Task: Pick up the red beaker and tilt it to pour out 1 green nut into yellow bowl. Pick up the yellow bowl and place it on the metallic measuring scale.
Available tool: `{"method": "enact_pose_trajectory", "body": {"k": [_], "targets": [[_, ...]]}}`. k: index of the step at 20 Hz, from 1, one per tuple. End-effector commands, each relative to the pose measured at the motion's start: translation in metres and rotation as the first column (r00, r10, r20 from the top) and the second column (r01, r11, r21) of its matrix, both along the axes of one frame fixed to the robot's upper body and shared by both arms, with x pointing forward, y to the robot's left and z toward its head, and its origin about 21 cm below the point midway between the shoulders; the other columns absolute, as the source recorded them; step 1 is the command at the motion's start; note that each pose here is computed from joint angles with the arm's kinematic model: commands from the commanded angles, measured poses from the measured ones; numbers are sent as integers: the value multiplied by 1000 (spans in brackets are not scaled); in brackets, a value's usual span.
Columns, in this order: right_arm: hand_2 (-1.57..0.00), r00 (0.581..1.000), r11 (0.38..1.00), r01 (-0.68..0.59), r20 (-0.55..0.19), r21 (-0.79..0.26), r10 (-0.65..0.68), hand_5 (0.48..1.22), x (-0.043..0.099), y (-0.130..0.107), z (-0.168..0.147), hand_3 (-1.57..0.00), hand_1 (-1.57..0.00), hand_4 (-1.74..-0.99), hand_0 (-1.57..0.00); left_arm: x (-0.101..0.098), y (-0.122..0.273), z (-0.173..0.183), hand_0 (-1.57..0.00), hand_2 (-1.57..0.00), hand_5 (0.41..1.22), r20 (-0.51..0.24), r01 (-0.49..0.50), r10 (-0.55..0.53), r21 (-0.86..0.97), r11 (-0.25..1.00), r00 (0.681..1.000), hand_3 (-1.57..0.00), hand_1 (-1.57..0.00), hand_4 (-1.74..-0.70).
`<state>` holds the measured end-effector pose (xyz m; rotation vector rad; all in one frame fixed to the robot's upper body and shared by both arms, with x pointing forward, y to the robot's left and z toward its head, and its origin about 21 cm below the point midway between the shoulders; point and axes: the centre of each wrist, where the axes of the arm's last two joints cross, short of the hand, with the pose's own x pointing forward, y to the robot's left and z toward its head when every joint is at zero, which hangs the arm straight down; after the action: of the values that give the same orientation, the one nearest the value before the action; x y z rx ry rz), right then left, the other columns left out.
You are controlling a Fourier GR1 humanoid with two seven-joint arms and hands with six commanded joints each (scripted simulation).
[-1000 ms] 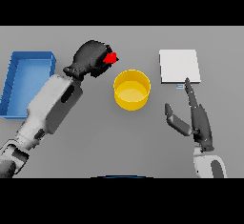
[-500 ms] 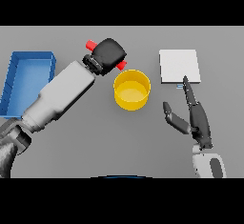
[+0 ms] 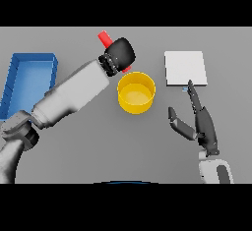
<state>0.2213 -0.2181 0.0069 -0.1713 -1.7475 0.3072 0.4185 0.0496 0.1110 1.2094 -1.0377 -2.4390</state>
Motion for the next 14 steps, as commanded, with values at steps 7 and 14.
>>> {"method": "enact_pose_trajectory", "body": {"k": [7, 14], "targets": [[1, 1000, 1000, 21, 15, -6, -21, 678, 3, 3, 0, 1, 1, -1076, 1, -9, -17, -10, -1571, -1571, 1221, 104, 98, -113, 138, 986, 988, -1571, -1571, -1735], [1, 1000, 999, 22, 18, -26, -21, 672, 4, 6, -3, 1, 1, -1059, 1, -14, -46, -1, -1571, -1571, 1221, 139, 166, -234, 380, 910, 962, -1571, -1571, -1732]]}}
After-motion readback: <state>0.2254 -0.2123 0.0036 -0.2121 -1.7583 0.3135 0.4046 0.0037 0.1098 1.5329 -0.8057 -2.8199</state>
